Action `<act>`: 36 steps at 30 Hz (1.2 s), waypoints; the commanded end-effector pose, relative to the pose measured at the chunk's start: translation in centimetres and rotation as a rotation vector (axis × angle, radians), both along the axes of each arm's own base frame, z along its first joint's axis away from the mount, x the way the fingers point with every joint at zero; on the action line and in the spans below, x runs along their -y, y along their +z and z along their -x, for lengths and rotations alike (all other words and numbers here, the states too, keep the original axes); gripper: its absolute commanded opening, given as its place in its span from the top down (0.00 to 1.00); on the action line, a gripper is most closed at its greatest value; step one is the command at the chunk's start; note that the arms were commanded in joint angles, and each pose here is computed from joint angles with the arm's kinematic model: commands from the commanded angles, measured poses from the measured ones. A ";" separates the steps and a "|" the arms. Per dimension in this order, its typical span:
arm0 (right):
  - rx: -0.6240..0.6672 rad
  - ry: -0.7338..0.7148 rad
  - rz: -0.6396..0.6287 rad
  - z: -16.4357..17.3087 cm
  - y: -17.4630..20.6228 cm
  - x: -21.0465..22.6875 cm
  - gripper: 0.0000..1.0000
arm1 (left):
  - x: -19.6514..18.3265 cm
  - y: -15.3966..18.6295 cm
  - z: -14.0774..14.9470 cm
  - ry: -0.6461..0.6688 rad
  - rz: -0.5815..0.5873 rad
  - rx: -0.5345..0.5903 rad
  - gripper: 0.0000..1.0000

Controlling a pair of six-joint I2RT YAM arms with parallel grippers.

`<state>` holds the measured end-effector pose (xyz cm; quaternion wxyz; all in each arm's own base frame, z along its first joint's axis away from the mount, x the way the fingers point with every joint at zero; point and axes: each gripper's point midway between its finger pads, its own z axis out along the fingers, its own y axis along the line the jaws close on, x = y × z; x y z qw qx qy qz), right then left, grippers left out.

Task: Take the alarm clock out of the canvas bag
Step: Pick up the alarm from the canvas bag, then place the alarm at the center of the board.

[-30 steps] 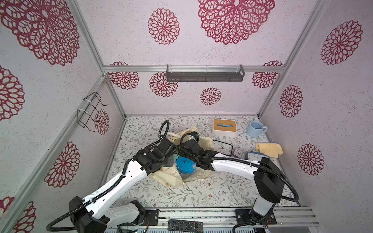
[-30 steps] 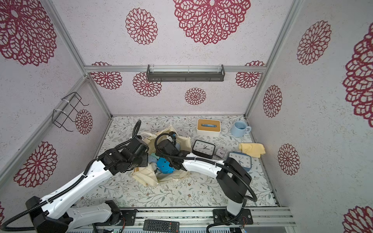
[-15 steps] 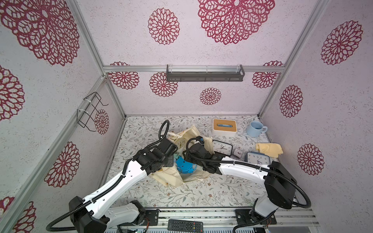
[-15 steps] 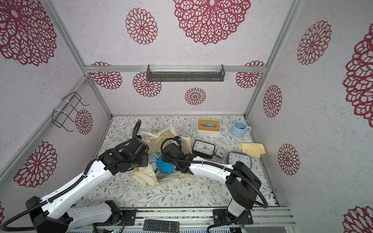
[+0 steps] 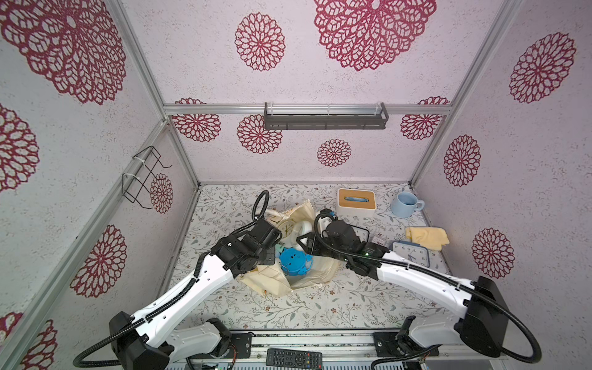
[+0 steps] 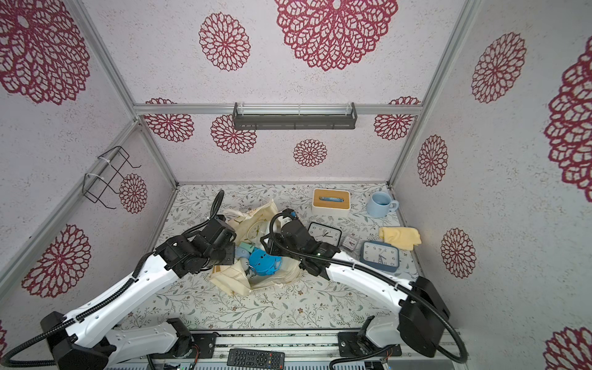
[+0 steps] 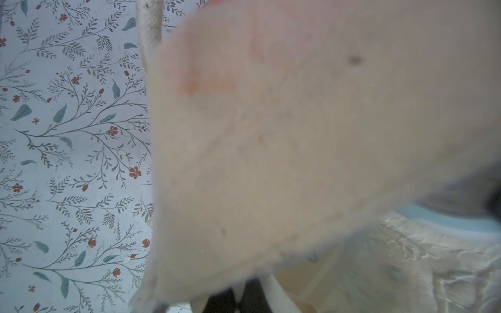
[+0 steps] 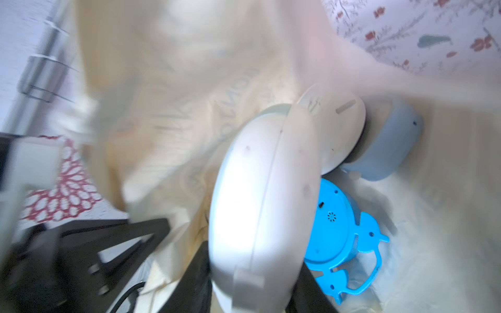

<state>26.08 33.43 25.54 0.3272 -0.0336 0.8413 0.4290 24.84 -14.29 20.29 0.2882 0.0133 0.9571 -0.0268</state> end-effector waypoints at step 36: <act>-0.408 -0.734 -0.115 1.4 -11.3 27.2 0.75 | 2.2 2.4 0.7 -0.176 -0.016 0.047 1.00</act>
